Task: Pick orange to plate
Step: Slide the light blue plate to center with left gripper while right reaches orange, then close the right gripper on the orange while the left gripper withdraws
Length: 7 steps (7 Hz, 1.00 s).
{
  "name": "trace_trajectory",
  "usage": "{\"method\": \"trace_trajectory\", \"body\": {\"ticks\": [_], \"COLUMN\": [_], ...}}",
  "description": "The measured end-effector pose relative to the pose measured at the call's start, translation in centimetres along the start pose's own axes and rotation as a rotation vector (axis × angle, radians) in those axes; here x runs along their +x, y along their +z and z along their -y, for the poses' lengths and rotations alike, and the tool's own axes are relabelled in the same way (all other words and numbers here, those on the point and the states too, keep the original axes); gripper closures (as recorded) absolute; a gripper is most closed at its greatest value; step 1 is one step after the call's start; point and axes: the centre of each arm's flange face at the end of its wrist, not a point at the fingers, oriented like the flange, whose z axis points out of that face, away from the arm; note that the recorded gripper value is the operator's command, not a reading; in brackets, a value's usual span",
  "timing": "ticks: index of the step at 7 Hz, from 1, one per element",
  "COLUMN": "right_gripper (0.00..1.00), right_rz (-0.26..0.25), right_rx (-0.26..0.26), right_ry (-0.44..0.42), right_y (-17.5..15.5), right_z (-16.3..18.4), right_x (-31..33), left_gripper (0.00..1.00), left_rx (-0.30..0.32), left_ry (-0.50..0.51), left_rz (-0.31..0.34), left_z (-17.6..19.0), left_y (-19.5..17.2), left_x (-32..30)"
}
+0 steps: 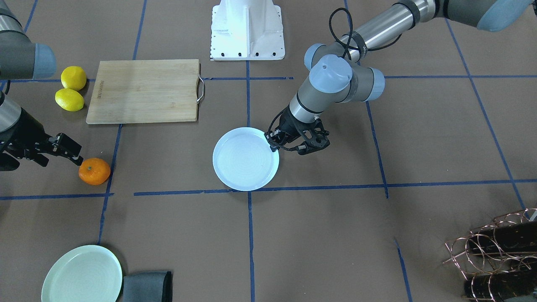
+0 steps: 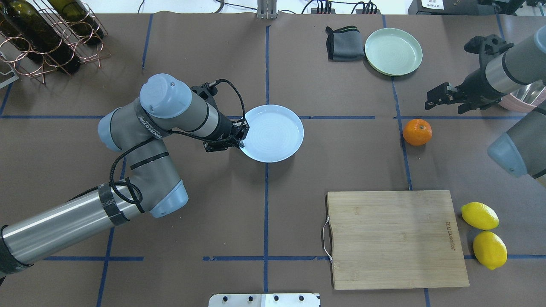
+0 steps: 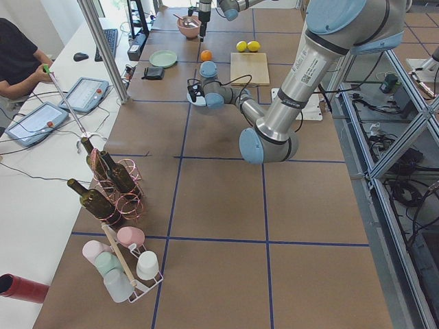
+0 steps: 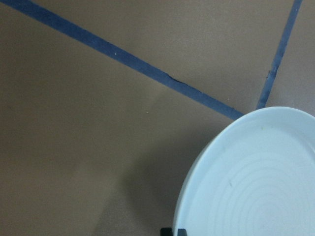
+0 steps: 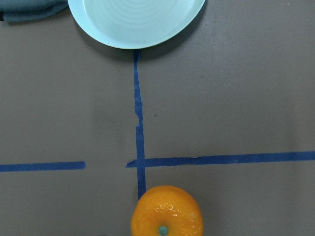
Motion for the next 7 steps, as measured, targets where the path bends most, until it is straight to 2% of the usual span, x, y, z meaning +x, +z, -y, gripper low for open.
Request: {"method": "trace_trajectory", "body": {"ticks": [3,5,7], "right_gripper": [0.0,0.0,0.0], "right_rz": [-0.011,-0.044,-0.086], "right_rx": [0.0,0.006,0.001], "right_ry": [-0.011,-0.031,-0.062], "right_y": [0.8,2.4,5.1], "right_z": [-0.5,-1.4,-2.8], "right_x": [-0.5,-1.1,-1.9], "left_gripper": [0.0,0.0,0.0], "left_rx": [0.028,0.067,0.074], "left_ry": [0.058,0.086,0.119], "left_rz": [0.006,-0.027,-0.043], "left_z": [0.6,3.7,6.7], "left_y": [-0.1,-3.9,-7.2], "left_x": [-1.1,-0.5,-1.2]}}
